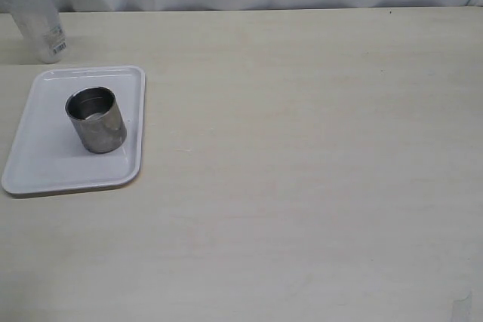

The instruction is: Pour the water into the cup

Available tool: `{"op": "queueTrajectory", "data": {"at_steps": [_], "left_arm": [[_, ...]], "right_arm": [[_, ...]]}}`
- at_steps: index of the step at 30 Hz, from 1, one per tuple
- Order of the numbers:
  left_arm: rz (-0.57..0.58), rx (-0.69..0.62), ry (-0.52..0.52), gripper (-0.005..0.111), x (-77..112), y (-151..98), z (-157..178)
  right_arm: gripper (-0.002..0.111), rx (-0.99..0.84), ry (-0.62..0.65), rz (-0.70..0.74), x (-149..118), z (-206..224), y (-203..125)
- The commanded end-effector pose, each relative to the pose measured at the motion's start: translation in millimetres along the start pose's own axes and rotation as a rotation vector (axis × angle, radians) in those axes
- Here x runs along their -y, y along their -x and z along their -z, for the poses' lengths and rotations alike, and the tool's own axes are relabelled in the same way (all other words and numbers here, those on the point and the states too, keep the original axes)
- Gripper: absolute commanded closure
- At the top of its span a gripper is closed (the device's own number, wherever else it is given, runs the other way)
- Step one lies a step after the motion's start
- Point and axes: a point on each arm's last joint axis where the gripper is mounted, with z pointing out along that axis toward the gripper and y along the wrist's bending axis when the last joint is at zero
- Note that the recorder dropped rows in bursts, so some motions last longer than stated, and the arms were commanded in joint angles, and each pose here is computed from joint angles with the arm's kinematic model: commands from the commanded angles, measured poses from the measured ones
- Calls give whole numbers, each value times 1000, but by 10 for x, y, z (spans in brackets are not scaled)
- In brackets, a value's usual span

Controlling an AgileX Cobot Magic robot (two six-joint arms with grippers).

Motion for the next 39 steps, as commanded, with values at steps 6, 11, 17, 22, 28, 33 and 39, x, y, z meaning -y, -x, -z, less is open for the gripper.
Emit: {"op": "queueTrajectory", "data": {"at_steps": [6,11,17,22,28,33,39], "left_arm": [[0,5,-6,107,4,-4,0],[0,5,-6,107,4,-4,0],[0,5,-6,107,4,-4,0],[0,5,-6,107,4,-4,0],[0,5,-6,107,4,-4,0],[0,5,-6,107,4,-4,0],[0,5,-6,107,4,-4,0]], "right_arm": [[104,117,-25,186,-39,256,-148],[104,224,-114,232,-39,334,-269],[104,226,-185,264,-50,388,-542],[104,159,-214,233,-43,382,-783],[104,120,-228,199,-38,385,-914],[104,43,-218,119,-36,378,-992],[104,-96,-214,52,-35,380,-1124]]}}
